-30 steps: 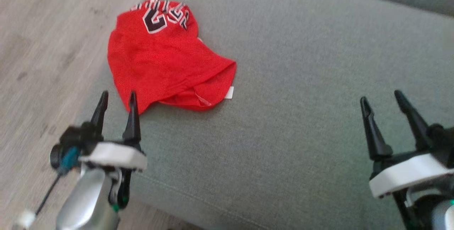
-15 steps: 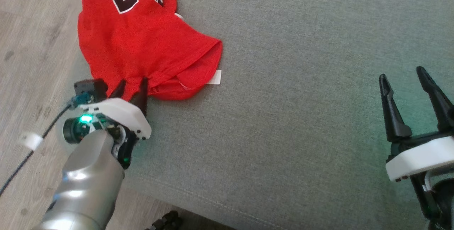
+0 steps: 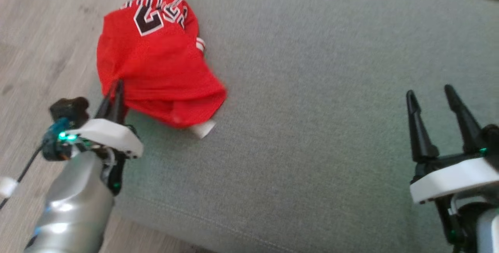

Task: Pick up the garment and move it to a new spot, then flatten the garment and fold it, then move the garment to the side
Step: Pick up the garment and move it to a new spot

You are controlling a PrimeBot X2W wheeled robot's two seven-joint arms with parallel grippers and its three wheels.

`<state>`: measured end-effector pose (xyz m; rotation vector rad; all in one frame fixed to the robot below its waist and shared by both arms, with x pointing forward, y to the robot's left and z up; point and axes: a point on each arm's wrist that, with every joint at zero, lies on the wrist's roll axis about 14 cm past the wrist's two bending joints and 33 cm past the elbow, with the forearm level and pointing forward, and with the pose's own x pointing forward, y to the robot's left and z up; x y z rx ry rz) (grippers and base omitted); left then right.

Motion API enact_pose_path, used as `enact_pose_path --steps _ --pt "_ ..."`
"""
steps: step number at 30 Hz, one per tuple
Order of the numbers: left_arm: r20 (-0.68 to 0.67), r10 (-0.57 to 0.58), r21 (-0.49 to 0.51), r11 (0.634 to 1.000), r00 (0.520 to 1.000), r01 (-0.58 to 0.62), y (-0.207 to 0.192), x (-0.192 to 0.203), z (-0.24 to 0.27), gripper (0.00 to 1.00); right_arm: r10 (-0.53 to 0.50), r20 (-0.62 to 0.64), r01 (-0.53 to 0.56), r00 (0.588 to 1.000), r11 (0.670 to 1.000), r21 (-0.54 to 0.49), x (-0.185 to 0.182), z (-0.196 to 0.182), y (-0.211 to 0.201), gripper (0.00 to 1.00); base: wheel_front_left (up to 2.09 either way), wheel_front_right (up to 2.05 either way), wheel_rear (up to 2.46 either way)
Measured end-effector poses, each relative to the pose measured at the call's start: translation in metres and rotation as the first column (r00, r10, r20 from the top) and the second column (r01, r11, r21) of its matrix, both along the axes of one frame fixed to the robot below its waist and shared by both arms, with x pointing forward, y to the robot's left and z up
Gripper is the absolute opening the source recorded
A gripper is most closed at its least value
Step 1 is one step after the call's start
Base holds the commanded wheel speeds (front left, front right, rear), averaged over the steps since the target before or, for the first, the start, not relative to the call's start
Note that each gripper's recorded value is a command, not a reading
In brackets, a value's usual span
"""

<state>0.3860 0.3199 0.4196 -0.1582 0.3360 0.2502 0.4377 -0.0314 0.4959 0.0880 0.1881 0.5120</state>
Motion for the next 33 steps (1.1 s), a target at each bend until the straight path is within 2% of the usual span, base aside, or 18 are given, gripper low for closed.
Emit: enact_pose_path --steps 5,11,15,19,23,27,28,33 --pt "0.180 -0.001 0.086 0.996 0.984 -0.015 0.005 -0.007 0.054 0.00 -0.009 0.057 0.008 0.998 1.000 0.018 -0.018 0.020 -0.002 1.00 0.00 0.00 0.00" --pt "0.246 -0.045 0.080 0.996 0.968 0.026 -0.031 -0.036 0.063 0.00 -0.038 0.081 0.035 0.996 0.999 0.041 -0.043 0.031 -0.012 1.00 0.00 0.00 0.00" --pt "0.274 -0.162 0.063 0.987 0.948 0.150 -0.078 -0.030 0.078 0.00 -0.085 0.096 0.081 0.992 0.995 0.054 -0.051 0.037 -0.028 1.00 0.00 0.00 0.00" --pt "0.282 -0.323 0.039 0.945 0.903 0.326 -0.140 -0.017 0.088 0.00 -0.153 0.101 0.147 0.983 0.987 0.072 -0.058 0.041 -0.051 1.00 0.00 0.00 0.00" --pt "0.256 -0.514 -0.011 0.845 0.819 0.534 -0.218 -0.011 0.081 0.00 -0.236 0.087 0.230 0.968 0.970 0.078 -0.065 0.038 -0.078 1.00 0.00 0.00 0.00" --pt "0.284 -0.690 -0.016 0.691 0.666 0.723 -0.297 -0.003 0.089 0.00 -0.335 0.083 0.329 0.938 0.941 0.081 -0.073 0.035 -0.111 1.00 0.00 0.00 0.00" --pt "0.284 -0.690 -0.016 0.691 0.666 0.723 -0.297 -0.003 0.089 0.00 -0.335 0.083 0.329 0.938 0.941 0.081 -0.073 0.035 -0.111 1.00 0.00 0.00 0.00" --pt "0.360 -0.830 0.025 0.465 0.426 0.885 -0.390 0.002 0.115 0.00 -0.464 0.059 0.460 0.884 0.885 0.069 -0.087 0.026 -0.155 1.00 0.00 0.00 0.00"
